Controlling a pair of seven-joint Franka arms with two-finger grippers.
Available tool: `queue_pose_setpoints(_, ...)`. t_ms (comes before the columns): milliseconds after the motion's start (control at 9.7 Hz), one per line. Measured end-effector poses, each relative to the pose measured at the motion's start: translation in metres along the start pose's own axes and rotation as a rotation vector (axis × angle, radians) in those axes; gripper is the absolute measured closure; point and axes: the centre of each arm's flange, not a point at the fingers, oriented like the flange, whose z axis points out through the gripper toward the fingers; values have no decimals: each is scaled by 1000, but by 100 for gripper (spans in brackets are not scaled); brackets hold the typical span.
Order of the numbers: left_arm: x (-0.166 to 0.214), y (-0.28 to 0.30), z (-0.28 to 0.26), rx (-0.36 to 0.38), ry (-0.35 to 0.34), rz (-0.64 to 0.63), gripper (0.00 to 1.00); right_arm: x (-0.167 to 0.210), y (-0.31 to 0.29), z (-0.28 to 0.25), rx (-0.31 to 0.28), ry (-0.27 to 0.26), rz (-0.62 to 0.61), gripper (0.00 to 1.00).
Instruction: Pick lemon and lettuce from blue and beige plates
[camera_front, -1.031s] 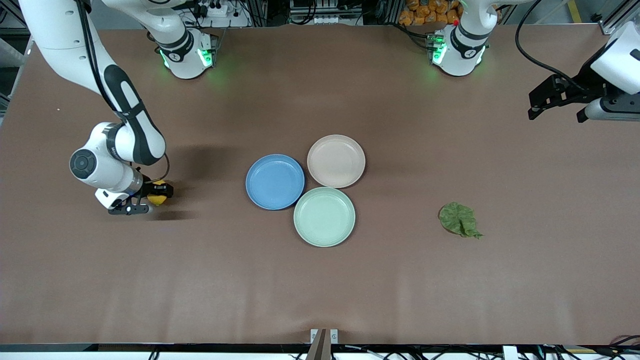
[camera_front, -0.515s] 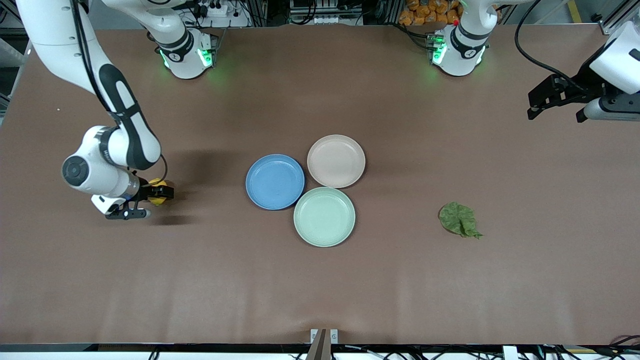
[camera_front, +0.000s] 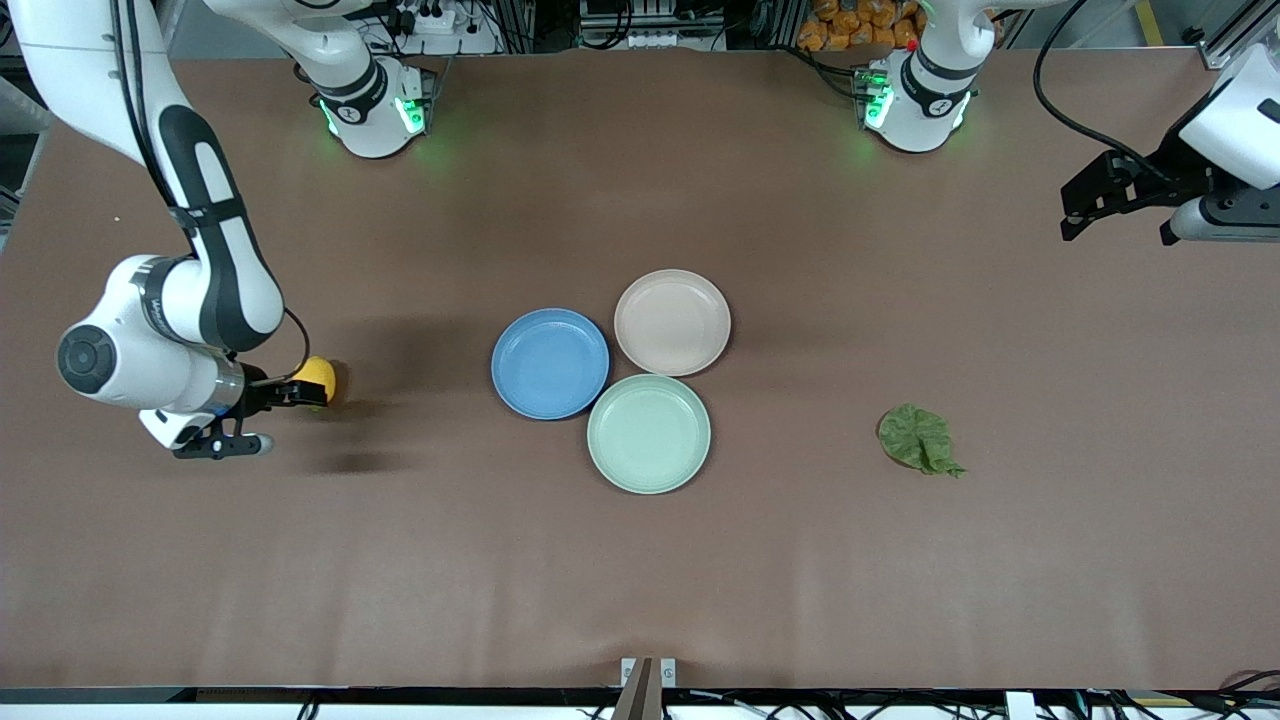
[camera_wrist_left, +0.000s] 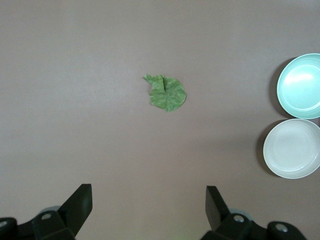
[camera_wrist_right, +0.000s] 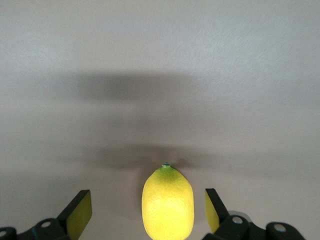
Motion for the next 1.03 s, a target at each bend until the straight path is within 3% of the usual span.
queue_pose_setpoints(206,0,1,0,1,1,2,0,-3,-1,-33,-12,39,-13,0)
queue_pose_setpoints(515,0,3,-1,0,2,5,0,-21,-6,-88,11,47,-16,0)
queue_pose_setpoints(1031,-1,12,-2,0,4,22,0,-57,5,-149,46,11,79,0)
